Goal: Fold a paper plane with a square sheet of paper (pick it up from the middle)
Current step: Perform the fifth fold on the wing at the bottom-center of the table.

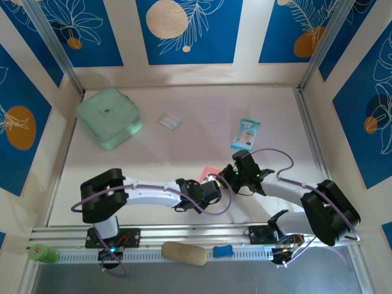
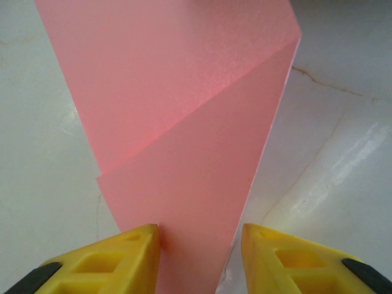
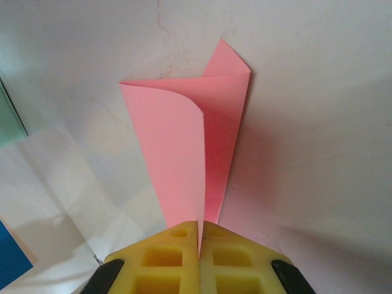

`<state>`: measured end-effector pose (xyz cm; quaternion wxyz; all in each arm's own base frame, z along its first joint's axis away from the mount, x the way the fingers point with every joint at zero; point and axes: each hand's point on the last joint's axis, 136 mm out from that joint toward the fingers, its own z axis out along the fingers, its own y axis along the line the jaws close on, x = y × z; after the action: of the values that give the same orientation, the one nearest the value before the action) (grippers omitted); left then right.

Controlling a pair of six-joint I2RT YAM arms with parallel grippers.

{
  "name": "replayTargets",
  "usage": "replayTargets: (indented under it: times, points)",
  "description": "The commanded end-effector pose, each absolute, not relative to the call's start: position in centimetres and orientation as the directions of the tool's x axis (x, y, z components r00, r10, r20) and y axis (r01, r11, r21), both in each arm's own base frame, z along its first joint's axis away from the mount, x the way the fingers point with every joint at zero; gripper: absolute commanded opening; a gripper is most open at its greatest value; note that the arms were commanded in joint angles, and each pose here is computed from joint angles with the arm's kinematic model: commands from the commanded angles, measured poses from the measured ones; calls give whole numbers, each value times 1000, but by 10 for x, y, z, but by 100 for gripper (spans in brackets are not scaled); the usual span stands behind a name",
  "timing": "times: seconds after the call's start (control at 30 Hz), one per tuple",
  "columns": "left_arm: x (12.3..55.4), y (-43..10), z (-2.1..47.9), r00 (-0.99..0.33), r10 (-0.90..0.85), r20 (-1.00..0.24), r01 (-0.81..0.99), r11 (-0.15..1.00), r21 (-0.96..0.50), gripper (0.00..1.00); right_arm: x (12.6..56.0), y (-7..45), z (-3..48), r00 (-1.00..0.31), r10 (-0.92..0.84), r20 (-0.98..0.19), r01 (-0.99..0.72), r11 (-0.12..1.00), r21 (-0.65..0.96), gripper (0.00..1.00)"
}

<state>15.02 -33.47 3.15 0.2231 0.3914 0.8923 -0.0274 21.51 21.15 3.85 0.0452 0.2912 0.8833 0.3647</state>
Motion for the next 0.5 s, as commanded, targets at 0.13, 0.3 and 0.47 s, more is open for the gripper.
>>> replayTargets:
  times: [0.13,0.3,0.47]
  points:
    - [152,-331,31,-562,730,-389,716,665,213,35,215,214,43,-832,535,150,481,560,674,0]
    - [152,-332,30,-557,736,-386,717,660,225,31,215,214,44,-830,537,152,484,559,673,0]
    - [152,-331,30,-554,738,-385,717,658,230,27,215,213,44,-829,539,152,486,557,673,0]
